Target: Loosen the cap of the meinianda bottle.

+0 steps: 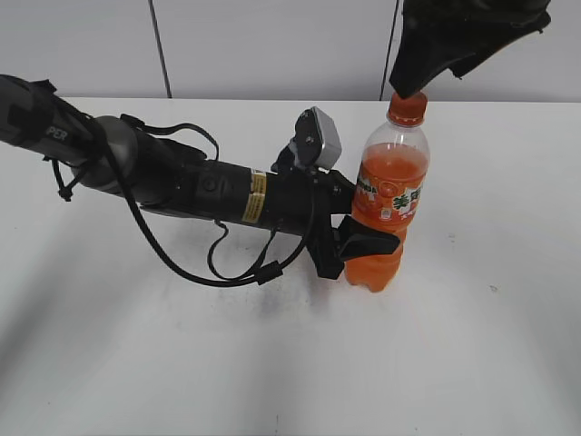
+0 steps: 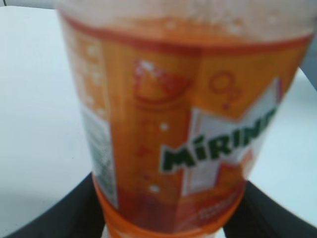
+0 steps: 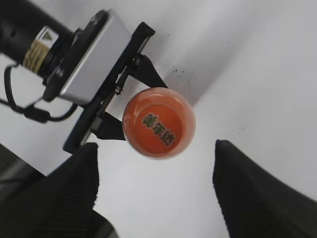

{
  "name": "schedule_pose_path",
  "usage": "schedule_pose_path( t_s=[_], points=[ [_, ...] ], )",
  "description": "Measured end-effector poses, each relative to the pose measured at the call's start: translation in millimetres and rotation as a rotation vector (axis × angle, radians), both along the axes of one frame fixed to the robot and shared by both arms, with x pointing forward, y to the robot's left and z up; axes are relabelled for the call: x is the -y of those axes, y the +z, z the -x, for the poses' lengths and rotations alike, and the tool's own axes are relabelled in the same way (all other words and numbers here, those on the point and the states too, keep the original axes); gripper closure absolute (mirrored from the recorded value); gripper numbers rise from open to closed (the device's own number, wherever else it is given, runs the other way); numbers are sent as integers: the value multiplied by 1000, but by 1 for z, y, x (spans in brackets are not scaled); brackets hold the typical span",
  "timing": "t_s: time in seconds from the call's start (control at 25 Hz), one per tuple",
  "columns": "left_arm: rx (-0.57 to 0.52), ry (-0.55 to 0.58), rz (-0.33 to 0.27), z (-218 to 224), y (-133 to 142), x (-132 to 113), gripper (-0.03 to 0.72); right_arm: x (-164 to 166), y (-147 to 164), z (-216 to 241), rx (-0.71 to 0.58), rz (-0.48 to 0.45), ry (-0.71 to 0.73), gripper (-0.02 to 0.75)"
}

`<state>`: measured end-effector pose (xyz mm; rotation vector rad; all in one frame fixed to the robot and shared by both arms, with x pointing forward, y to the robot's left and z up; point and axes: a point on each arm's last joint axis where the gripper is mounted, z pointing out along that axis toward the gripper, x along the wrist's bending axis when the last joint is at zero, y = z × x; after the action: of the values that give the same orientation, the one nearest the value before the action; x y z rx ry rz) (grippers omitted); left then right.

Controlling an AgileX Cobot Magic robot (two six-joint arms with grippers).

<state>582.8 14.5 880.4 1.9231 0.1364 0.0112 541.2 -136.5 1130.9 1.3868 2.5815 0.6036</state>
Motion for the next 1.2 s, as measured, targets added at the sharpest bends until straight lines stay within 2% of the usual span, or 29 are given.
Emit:
schedule_pose_path(
  t_s=[0.16,0.6,0.96,1.12,1.2],
  points=[
    [0,0,0,0,0,0,284,-1,0,-2,-12,-45,-102,247],
    [-2,2,1,0,0,0,285,-8,-25,-17,-73,-18,-119,263],
    [-3,3,3,0,0,0,285,-9,-28,-18,-84,-10,-113,461],
    [-3,3,3,0,0,0,284,-9,-29,-17,-69,20,-30,466],
    [-2,1,2,0,0,0,284,-9,-29,-17,-21,74,143,466]
  ],
)
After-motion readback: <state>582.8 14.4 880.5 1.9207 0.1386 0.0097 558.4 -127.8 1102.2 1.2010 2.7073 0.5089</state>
